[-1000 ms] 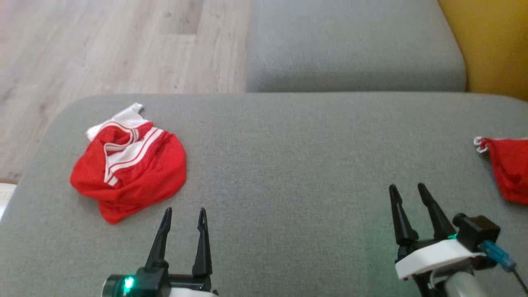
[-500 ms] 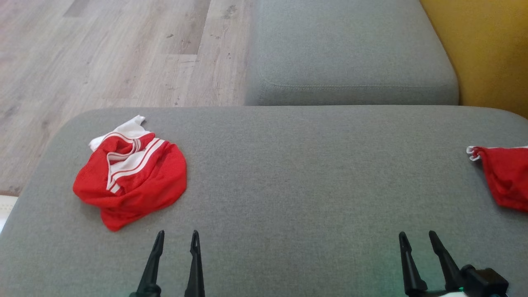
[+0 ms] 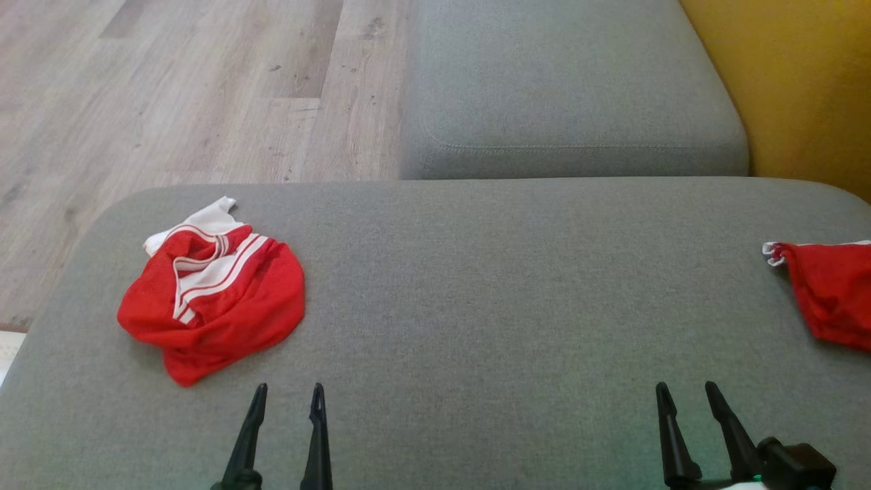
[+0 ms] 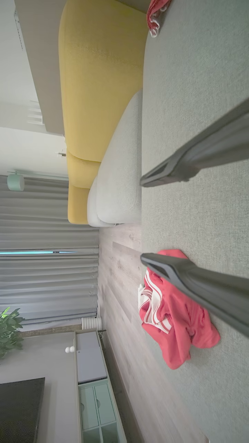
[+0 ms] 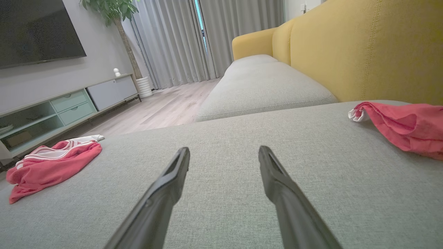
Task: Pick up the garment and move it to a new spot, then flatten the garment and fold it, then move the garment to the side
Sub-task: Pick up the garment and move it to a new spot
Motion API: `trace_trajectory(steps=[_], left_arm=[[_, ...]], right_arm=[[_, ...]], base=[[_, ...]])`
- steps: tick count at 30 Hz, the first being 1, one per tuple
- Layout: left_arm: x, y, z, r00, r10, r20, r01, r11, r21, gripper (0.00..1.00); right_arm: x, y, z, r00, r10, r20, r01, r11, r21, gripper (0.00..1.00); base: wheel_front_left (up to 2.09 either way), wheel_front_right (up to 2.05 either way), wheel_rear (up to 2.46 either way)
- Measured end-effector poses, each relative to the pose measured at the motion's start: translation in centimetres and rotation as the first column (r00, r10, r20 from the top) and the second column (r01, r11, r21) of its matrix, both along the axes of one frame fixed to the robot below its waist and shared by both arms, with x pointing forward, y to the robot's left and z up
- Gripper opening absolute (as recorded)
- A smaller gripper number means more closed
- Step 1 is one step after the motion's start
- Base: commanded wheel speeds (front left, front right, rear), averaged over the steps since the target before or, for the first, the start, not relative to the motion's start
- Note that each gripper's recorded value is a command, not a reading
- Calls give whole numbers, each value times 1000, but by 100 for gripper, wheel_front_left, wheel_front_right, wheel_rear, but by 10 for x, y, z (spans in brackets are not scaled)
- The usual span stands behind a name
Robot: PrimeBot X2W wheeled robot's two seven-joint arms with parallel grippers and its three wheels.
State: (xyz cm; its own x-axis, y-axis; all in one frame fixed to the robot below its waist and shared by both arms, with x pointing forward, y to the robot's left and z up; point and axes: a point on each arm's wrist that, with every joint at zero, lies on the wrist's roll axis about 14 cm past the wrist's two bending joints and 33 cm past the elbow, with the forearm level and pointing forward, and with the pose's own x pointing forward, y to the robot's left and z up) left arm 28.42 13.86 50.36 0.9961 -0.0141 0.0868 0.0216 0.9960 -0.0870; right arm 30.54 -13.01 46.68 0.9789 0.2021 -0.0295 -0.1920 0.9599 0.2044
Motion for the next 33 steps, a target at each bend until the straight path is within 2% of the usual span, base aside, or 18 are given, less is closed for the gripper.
trace_trajectory(steps=[18, 26, 33], left_arm=[[-4, 12, 0, 999, 42, 1, -42, 999, -3, 100], [-17, 31, -1, 994, 112, 6, -112, 994, -8, 100], [-38, 65, -5, 972, 237, 3, -237, 972, -3, 100]], right_arm=[[4, 8, 1, 1000, 26, 1, -26, 1000, -2, 100], [7, 37, 0, 992, 126, -6, -126, 992, -10, 100], [13, 77, 0, 966, 257, -14, -257, 966, -22, 100]], base=[[0, 0, 0], [0, 0, 0], [0, 0, 0]])
